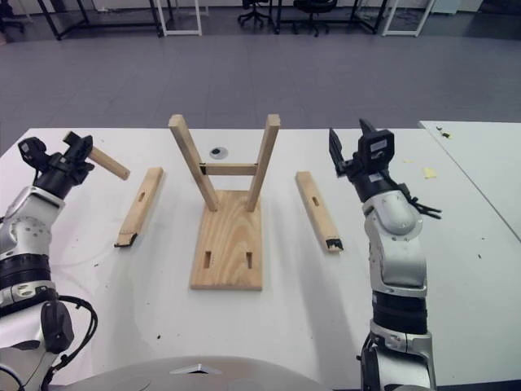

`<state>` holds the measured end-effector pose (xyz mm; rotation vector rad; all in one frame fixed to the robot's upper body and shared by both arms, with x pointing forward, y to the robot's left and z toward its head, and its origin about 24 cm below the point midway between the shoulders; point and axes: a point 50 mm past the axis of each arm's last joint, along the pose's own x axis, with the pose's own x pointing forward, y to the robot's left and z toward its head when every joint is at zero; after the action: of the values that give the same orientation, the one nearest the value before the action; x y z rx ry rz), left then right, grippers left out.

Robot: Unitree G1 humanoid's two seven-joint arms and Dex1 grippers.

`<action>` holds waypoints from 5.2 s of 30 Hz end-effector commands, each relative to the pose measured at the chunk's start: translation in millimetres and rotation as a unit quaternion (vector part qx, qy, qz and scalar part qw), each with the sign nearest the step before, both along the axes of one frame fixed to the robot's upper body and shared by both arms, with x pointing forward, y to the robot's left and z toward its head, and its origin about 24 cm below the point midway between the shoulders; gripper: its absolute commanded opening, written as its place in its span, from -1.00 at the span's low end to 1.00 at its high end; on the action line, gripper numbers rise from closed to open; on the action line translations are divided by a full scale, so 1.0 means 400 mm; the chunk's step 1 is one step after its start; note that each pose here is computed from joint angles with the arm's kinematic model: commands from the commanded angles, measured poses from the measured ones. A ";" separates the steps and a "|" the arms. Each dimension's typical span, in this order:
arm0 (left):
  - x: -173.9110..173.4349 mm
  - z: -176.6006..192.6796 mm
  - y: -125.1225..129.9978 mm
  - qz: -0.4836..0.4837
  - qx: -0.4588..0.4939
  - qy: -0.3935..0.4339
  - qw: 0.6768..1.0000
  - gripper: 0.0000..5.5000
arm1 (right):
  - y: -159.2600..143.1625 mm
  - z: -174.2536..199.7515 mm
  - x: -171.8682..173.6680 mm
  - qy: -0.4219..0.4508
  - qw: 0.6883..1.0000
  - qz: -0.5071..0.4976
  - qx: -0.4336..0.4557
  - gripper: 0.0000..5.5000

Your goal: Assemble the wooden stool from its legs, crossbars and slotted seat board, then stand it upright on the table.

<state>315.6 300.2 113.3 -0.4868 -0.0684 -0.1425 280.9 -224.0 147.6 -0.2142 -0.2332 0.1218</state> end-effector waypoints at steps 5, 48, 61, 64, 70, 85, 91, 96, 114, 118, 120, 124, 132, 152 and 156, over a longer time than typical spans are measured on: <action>-0.023 -0.081 -0.014 0.016 -0.024 0.038 0.999 -0.85 | -0.003 -0.071 -0.006 0.028 1.000 -0.003 -0.012 0.06; -0.078 -0.174 -0.098 -0.014 0.214 0.128 0.968 -0.47 | 0.036 -0.082 -0.008 0.027 0.994 0.016 -0.106 0.06; -0.137 -0.158 -0.029 -0.135 0.262 0.253 0.922 0.29 | 0.040 -0.096 -0.007 0.042 0.994 0.021 -0.103 0.06; -0.139 -0.191 -0.041 -0.145 0.275 0.284 0.907 0.37 | 0.050 -0.097 -0.004 0.043 0.993 0.029 -0.103 0.06; -0.135 -0.212 -0.035 -0.135 0.324 0.300 0.887 0.17 | 0.052 -0.091 -0.001 0.041 0.993 0.033 -0.106 0.06; -0.026 0.241 -0.059 -0.073 0.307 -0.071 0.946 -0.26 | 0.014 0.210 0.047 -0.040 0.970 0.131 0.203 0.06; -0.054 0.446 -0.337 -0.225 0.324 -0.264 0.880 -0.26 | 0.252 0.443 0.062 -0.019 0.850 0.381 0.362 0.39; -0.091 0.436 -0.441 -0.302 0.331 -0.282 0.848 -0.26 | 0.328 0.463 0.059 0.019 0.826 0.403 0.394 0.41; -0.108 0.397 -0.437 -0.321 0.367 -0.262 0.833 -0.26 | 0.275 0.457 0.021 0.063 0.785 0.408 0.461 -0.56; -0.113 0.383 -0.439 -0.328 0.380 -0.258 0.826 -0.26 | 0.265 0.448 0.015 0.064 0.791 0.397 0.461 -0.61; -0.113 0.360 -0.435 -0.330 0.389 -0.233 0.828 -0.26 | 0.243 0.417 -0.004 0.069 0.791 0.371 0.481 -0.61; -0.150 0.285 -0.398 -0.341 0.391 -0.167 0.838 0.03 | 0.189 0.293 -0.102 0.112 0.792 0.302 0.519 -0.62; -0.283 0.039 -0.291 -0.347 0.370 0.038 0.861 0.48 | 0.087 0.078 -0.237 0.213 0.814 0.123 0.526 -0.62; -0.278 -0.188 -0.303 -0.314 0.412 0.173 0.837 0.48 | 0.110 0.013 -0.255 0.305 0.846 0.070 0.431 -0.62; -0.302 -0.188 -0.347 -0.358 0.392 0.181 0.828 0.48 | 0.112 0.006 -0.254 0.304 0.894 0.041 0.328 -0.62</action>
<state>200.1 170.9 39.1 0.3445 0.5163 -0.7266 179.9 -179.7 154.9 0.6503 0.3180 0.2140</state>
